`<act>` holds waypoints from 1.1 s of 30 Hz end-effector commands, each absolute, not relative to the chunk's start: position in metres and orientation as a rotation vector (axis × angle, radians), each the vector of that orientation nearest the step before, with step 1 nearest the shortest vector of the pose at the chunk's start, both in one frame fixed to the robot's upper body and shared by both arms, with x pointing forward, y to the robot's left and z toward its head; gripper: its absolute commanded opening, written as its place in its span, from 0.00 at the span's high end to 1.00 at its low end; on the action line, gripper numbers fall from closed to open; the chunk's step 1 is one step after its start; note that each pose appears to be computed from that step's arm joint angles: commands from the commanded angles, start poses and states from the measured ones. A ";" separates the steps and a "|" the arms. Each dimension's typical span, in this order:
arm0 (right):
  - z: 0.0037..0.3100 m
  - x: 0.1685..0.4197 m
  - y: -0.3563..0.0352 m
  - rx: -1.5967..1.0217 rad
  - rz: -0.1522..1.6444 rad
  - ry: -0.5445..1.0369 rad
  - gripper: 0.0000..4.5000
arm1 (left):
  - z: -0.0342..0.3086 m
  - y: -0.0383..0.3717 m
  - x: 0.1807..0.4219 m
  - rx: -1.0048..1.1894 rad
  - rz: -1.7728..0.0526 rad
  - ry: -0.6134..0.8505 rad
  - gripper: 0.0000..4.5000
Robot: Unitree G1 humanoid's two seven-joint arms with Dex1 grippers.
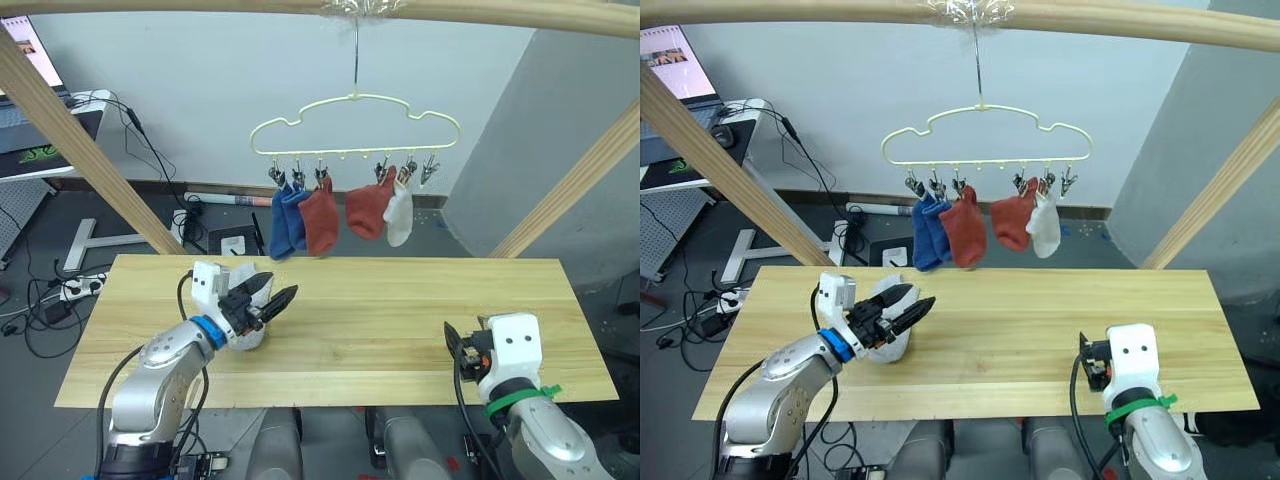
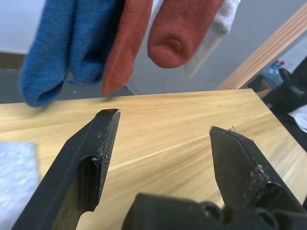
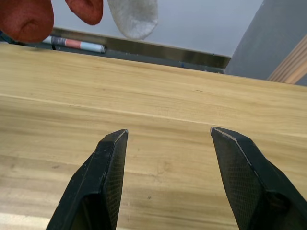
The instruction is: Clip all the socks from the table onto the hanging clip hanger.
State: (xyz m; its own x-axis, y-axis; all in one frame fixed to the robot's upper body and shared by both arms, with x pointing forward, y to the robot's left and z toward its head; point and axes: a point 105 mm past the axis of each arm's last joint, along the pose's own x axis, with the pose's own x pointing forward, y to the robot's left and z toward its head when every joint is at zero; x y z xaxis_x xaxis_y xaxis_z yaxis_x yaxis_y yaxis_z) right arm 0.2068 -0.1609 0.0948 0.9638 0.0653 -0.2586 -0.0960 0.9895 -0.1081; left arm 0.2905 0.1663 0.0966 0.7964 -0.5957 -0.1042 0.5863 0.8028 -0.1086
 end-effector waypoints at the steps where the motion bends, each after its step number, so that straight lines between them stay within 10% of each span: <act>1: 0.097 0.202 -0.160 -0.123 0.094 0.224 0.36 | 0.100 0.172 0.286 -0.033 -0.606 0.131 0.25; 33: 0.078 0.195 -0.164 -0.123 0.105 0.257 0.36 | 0.089 0.174 0.270 0.004 -0.631 0.146 0.25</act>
State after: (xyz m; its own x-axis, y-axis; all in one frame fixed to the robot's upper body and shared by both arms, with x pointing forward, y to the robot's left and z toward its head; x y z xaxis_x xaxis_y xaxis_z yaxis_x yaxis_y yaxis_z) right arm 0.1941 -0.1619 0.0704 0.9518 0.0924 -0.2925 -0.1267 0.9869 -0.1004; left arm 0.2727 0.1757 0.0764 0.7972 -0.5775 -0.1760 0.5733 0.8155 -0.0791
